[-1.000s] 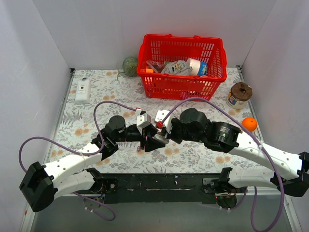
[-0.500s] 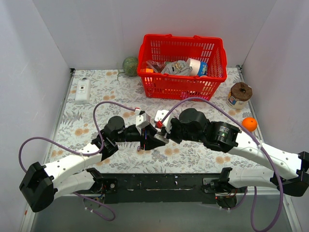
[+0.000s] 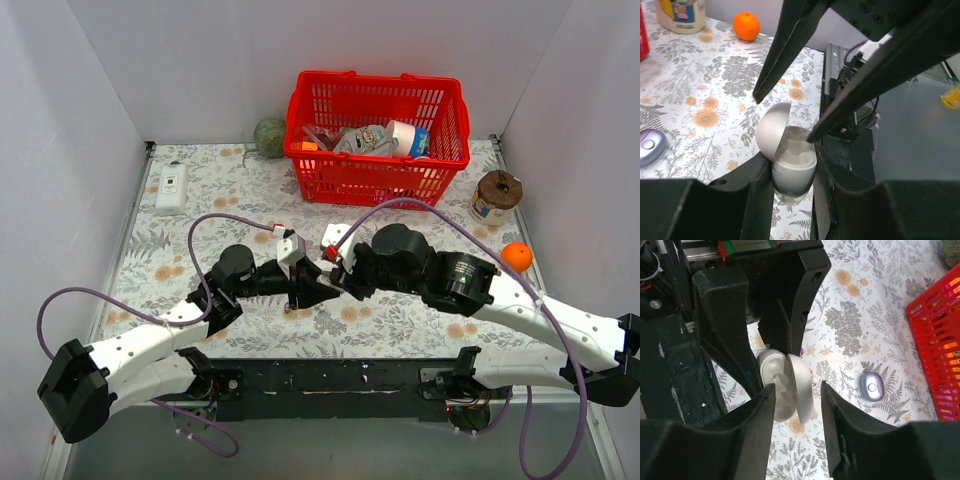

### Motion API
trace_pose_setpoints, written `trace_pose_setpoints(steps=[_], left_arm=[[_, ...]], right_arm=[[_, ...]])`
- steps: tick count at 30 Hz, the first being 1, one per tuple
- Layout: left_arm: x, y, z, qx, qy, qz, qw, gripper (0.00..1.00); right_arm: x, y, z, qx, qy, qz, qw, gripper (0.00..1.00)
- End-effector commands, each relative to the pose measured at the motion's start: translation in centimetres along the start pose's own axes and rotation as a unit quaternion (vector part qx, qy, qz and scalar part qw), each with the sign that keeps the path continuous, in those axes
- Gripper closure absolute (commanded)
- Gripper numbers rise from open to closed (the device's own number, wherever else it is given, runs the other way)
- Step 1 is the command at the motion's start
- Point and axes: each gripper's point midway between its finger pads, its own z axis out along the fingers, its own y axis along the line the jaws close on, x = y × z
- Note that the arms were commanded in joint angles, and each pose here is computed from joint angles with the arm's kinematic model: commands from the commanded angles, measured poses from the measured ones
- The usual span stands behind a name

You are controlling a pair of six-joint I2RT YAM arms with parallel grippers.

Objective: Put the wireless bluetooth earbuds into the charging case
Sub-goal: Adjust the charging case, then pick up the earbud from the center of the board.

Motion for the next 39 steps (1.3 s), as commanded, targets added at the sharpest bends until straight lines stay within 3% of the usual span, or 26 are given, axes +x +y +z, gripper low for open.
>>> trace_pose_setpoints(steps=[1,2,3,7,9,15,22,29,39], left_arm=[[-1.1,1.0,-0.8,-0.047,-0.030,0.006,0.998,1.00],[-1.3,1.4,-1.0,-0.062,-0.037,0.007,0.997,1.00],[-1.2,1.6,-1.2,-0.072,-0.042,0.005,0.997,1.00],[-2.2,1.8,-2.7,-0.107,-0.089,0.007,0.990,1.00],[-3.4,1.4,-3.8,-0.120,-0.125,0.005,0.985,1.00],[-3.0,-1.3,-5.6,-0.078,-0.164,0.009,0.983,1.00],[-6.0,-3.1,-8.2,-0.074,-0.255,0.032,0.963,1.00],[-4.5,-2.4,-7.5,-0.088,-0.197,0.058,0.975,1.00],[-4.5,-0.9,-8.8,-0.146,-0.205,0.066,0.966,1.00]], right_arm=[[-5.1,-1.7,-2.4,0.043,-0.095,0.056,0.993,0.47],[-5.2,-2.0,-2.6,0.051,-0.101,0.068,0.991,0.39],[-5.3,-2.9,-2.9,0.075,-0.106,0.081,0.988,0.25],[-4.1,-5.1,-4.5,0.143,-0.139,0.156,0.967,0.14],[-1.5,-5.9,-3.8,0.166,-0.122,0.193,0.959,0.12],[6.6,-6.0,-0.8,0.149,-0.060,0.300,0.940,0.14],[12.2,-2.9,3.4,0.089,0.025,0.330,0.939,0.26],[15.5,-3.2,6.4,0.104,0.087,0.325,0.936,0.32],[19.0,-4.9,10.4,0.148,0.134,0.341,0.919,0.41]])
